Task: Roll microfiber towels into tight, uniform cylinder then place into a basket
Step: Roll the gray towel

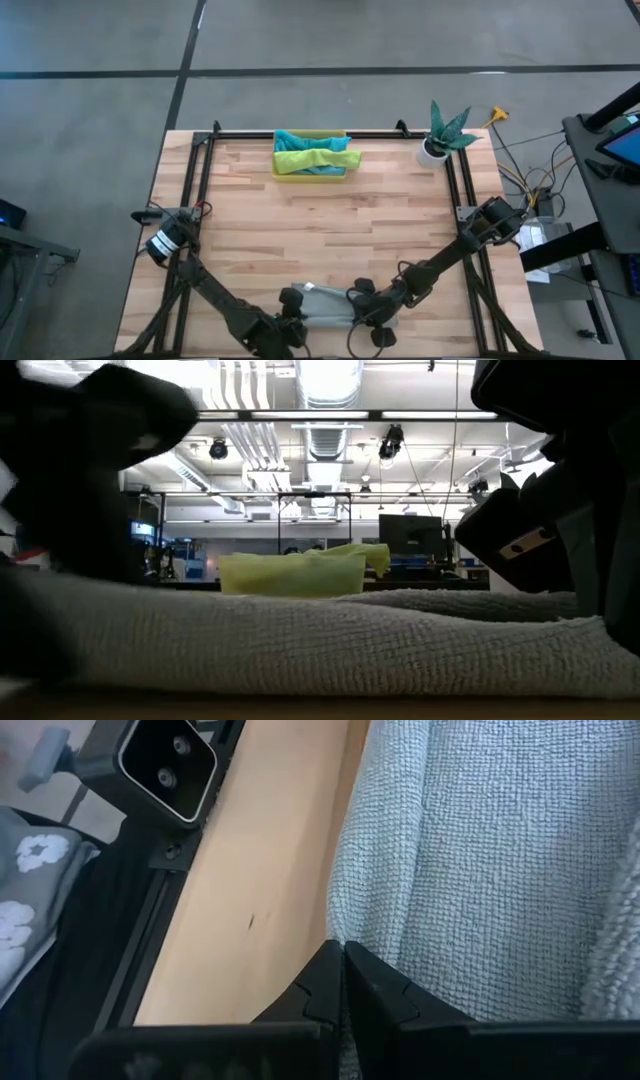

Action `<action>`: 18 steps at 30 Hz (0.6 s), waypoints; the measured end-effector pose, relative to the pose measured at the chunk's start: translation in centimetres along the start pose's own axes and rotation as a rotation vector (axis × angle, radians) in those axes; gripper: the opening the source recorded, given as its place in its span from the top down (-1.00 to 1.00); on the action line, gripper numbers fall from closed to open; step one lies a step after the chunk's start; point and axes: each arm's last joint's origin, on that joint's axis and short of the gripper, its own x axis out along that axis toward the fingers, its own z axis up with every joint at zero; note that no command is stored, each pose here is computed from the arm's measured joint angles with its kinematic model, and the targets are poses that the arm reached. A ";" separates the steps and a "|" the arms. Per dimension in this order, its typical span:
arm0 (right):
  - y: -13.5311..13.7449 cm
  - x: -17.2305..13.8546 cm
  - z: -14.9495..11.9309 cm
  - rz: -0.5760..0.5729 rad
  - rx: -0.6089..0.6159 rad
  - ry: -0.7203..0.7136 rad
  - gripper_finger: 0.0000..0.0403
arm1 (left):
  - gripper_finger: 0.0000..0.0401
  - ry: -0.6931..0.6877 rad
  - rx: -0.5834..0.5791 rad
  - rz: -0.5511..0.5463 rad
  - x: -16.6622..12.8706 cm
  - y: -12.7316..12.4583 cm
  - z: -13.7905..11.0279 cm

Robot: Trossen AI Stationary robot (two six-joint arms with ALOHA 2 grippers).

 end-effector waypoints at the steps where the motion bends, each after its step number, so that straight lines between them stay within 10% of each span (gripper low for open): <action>1: 0.0 0.0 -0.1 -0.001 0.000 0.002 0.96 | 0.42 -0.013 -0.001 -0.004 -0.1 0.1 0.4; 18: -0.1 0.0 -0.2 -0.003 0.000 0.008 0.96 | 0.42 -0.023 0.057 0.039 -0.9 0.3 1.2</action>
